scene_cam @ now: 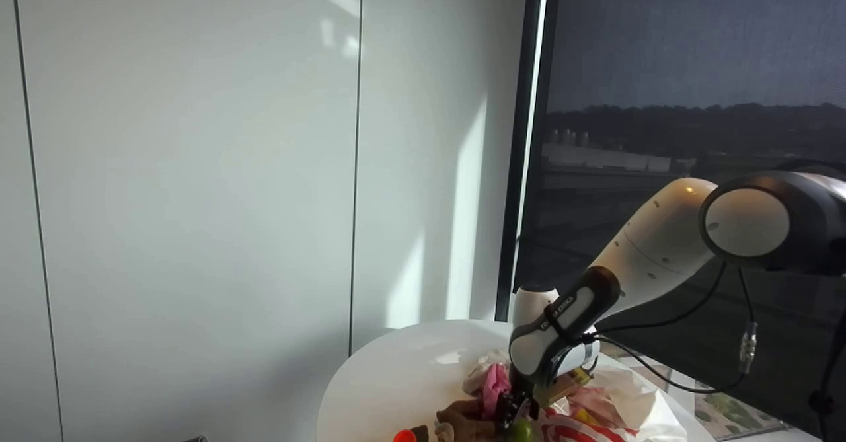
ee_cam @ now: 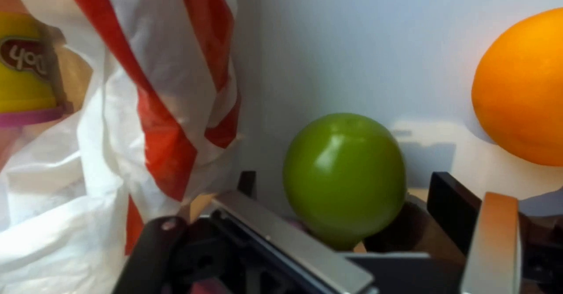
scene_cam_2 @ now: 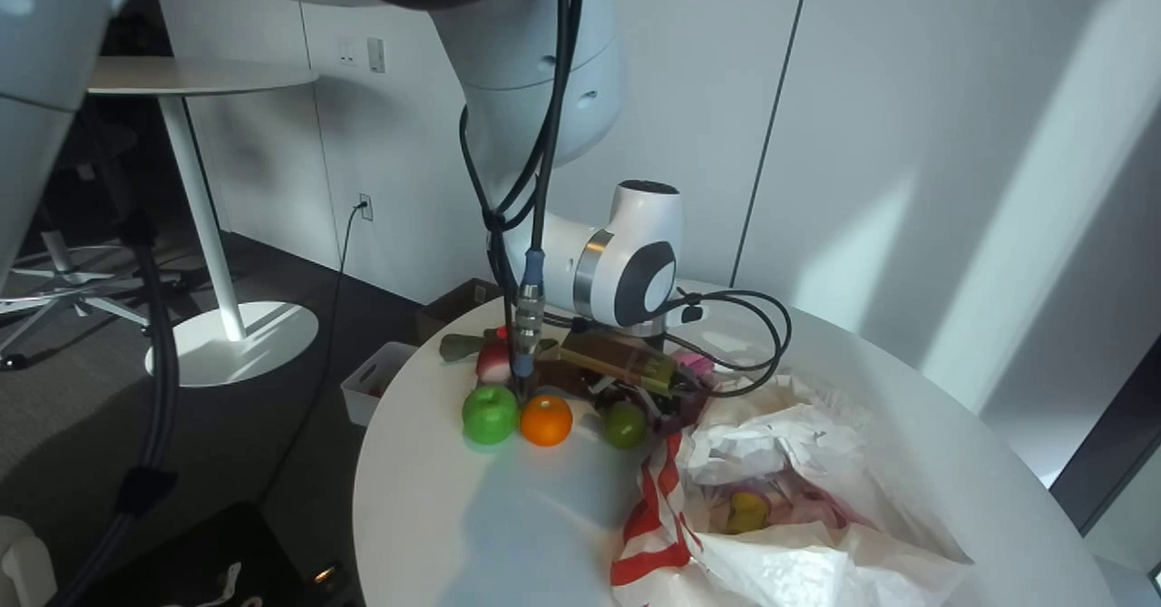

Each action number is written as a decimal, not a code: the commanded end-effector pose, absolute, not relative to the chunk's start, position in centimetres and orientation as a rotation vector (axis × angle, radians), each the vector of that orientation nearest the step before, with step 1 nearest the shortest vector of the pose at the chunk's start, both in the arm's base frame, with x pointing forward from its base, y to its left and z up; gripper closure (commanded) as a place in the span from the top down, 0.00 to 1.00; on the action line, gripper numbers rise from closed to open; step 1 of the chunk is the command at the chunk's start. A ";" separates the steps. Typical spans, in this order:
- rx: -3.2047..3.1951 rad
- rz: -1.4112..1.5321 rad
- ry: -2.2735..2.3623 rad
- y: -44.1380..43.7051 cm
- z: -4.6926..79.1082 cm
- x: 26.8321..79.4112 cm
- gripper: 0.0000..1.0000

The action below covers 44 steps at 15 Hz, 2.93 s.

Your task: Put the items, which are on the table, inside the plastic

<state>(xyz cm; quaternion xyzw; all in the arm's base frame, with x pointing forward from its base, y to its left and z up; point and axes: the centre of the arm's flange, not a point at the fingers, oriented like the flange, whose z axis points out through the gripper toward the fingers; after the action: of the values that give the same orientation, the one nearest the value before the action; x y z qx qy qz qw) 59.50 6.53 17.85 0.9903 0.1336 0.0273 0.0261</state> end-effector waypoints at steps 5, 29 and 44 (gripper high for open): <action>3.052 0.041 0.421 7.2 15.7 59.7 0.59; 2.965 0.005 0.182 -10.8 24.7 57.1 0.47; 2.950 0.024 0.664 2.0 29.0 54.8 1.00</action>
<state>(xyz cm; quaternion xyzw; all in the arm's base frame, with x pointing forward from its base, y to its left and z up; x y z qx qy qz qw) 56.45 -2.47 29.27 0.9853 0.1523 0.0300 0.0717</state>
